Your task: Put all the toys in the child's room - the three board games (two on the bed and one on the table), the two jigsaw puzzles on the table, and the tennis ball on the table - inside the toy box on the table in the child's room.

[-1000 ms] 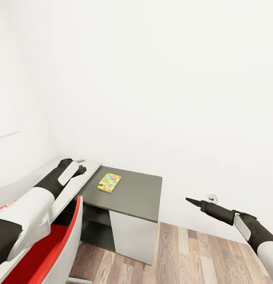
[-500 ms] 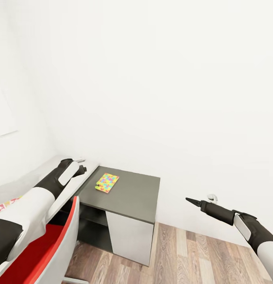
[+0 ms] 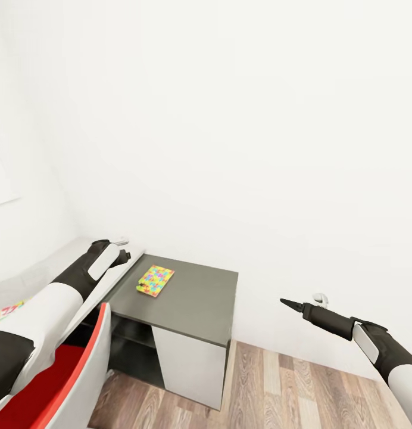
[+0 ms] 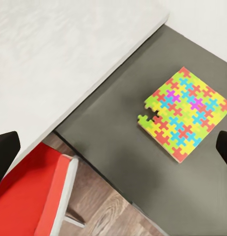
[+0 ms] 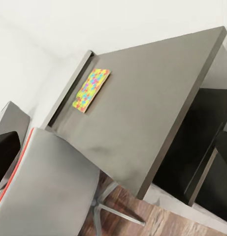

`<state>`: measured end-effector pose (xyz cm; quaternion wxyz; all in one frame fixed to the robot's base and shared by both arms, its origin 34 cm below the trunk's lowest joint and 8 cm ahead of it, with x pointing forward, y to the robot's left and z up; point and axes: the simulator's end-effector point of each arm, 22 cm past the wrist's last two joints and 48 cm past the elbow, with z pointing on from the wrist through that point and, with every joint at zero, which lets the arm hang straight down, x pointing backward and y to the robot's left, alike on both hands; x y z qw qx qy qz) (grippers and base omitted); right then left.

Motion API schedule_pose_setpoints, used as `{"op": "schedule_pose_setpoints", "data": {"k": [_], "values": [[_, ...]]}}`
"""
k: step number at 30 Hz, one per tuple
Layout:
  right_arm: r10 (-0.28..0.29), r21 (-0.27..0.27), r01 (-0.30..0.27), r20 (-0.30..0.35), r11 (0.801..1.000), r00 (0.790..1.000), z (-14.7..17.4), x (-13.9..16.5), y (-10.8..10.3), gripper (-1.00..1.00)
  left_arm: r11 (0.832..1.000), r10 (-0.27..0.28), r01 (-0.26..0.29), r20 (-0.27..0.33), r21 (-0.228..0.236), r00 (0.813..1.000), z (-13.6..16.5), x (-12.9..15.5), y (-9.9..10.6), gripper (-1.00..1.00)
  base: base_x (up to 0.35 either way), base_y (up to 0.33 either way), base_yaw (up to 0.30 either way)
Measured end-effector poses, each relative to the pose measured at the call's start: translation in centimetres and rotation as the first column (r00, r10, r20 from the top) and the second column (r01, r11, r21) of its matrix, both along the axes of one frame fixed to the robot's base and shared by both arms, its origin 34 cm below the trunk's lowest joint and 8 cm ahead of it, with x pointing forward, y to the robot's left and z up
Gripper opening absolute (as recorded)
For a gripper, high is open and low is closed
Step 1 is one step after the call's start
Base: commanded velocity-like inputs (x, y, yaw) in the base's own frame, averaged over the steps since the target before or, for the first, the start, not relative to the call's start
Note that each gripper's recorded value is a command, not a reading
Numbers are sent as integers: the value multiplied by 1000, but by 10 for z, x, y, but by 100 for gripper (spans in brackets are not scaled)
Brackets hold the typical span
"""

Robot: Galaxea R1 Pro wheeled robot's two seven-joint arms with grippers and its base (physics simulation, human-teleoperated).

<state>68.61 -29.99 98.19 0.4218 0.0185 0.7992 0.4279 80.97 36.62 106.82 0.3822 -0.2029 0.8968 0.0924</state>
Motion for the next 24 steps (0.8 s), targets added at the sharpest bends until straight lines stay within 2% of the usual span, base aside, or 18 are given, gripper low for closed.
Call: {"op": "schedule_pose_setpoints", "data": {"k": [10, 24], "values": [[0, 0, 0, 0, 1000, 1000, 0, 0, 0, 100, 1000, 0, 0, 0, 0, 1000, 0, 0, 0, 100, 55, -110, 0], [0, 0, 0, 0, 1000, 1000, 0, 0, 0, 100, 1000, 0, 0, 0, 0, 1000, 0, 0, 0, 100, 36, -11, 0]]}}
